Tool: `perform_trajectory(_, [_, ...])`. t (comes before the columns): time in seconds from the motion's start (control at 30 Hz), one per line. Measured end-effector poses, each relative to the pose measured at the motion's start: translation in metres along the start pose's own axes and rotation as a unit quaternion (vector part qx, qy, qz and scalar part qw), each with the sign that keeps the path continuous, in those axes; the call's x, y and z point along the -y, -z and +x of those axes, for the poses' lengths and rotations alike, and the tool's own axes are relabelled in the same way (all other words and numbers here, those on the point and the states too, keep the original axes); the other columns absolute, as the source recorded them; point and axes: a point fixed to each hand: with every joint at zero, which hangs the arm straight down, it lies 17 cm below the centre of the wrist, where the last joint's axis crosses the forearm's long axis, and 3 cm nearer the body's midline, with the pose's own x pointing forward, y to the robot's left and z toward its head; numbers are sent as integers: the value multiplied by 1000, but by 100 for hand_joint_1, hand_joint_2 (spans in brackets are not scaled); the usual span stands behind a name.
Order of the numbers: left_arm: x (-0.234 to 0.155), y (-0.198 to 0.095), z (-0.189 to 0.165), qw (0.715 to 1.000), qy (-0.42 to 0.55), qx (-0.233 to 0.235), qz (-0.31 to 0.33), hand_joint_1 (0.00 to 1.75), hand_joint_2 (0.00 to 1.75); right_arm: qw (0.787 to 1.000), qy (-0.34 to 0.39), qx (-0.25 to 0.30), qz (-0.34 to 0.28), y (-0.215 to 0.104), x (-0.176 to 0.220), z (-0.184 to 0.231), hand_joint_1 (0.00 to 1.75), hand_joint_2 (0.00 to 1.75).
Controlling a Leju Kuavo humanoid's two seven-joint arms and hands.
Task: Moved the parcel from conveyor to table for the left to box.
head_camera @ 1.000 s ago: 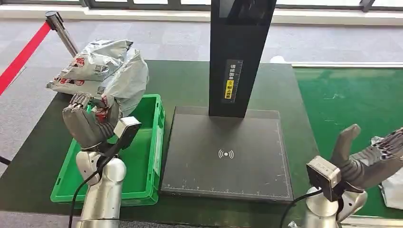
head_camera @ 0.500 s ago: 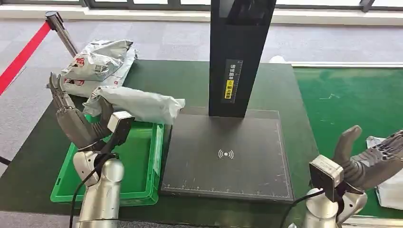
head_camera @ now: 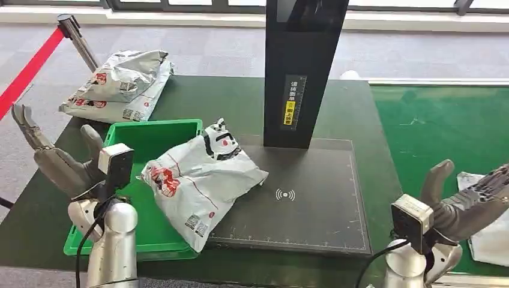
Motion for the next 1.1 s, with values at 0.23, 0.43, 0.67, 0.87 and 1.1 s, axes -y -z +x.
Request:
perform_trajectory(0.23, [-9,2,-8,1000,-1,-11,11,0,175,1000,-3,0,0,3,-1,0,0,175])
perform_trajectory(0.43, [-9,2,-9,1000,1,-13,11,0,175,1000,-3,0,0,3,-1,0,0,175])
perform_trajectory(0.67, [-7,0,-6,1000,-21,-11,14,0,175,1000,-3,-1,-1,3,-1,0,0,175])
perform_trajectory(0.87, [46,-26,71,978,-200,44,-47,0,175,1000,2,-11,-2,4,0,-5,0,175])
perform_trajectory(1.1, [106,-108,227,896,-322,166,-255,0,175,1000,13,0,8,5,-9,-2,0,175])
